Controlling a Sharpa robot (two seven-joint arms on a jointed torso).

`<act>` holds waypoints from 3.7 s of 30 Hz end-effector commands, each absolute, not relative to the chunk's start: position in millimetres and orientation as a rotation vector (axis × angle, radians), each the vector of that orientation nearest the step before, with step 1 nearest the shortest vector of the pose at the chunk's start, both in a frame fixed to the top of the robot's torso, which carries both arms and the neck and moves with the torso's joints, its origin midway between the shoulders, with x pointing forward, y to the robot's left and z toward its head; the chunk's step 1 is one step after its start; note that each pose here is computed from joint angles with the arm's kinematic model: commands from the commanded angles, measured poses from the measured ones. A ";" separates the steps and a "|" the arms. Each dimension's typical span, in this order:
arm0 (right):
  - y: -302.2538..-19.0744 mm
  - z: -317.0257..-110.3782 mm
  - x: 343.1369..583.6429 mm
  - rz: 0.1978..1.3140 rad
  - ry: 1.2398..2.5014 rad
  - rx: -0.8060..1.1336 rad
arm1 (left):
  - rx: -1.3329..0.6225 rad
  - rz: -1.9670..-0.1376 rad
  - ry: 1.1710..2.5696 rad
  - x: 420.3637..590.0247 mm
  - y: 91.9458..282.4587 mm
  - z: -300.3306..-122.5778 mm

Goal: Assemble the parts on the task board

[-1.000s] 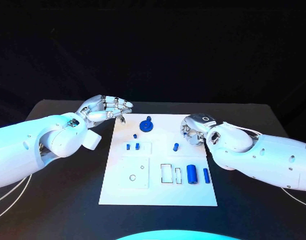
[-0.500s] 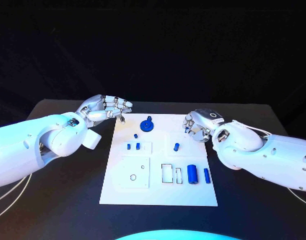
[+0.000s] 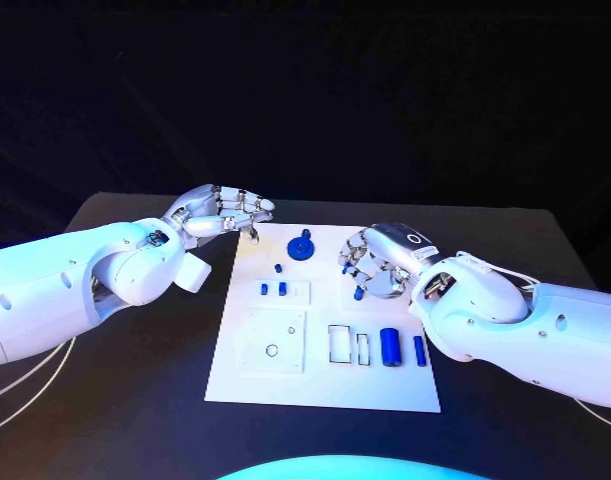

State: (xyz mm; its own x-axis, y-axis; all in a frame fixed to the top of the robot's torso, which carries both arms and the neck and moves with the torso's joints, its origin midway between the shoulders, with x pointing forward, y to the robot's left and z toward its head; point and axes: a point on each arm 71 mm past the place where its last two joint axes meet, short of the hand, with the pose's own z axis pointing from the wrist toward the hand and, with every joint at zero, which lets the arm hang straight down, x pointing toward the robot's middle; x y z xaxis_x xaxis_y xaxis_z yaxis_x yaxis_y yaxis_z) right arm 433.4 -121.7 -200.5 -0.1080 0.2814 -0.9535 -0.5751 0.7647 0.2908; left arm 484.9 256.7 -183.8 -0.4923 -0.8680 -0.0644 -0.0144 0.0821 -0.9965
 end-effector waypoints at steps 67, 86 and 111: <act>-41.7 -263.4 397.2 0.891 1.704 -0.388 | -0.877 -1.537 1.657 488.5 240.2 -186.8; -41.8 -264.4 397.0 0.876 1.715 -0.392 | -0.880 -1.534 1.666 488.4 241.1 -187.5; -37.8 -270.5 393.1 0.825 1.709 -0.510 | -0.868 -1.532 1.677 488.2 241.1 -187.8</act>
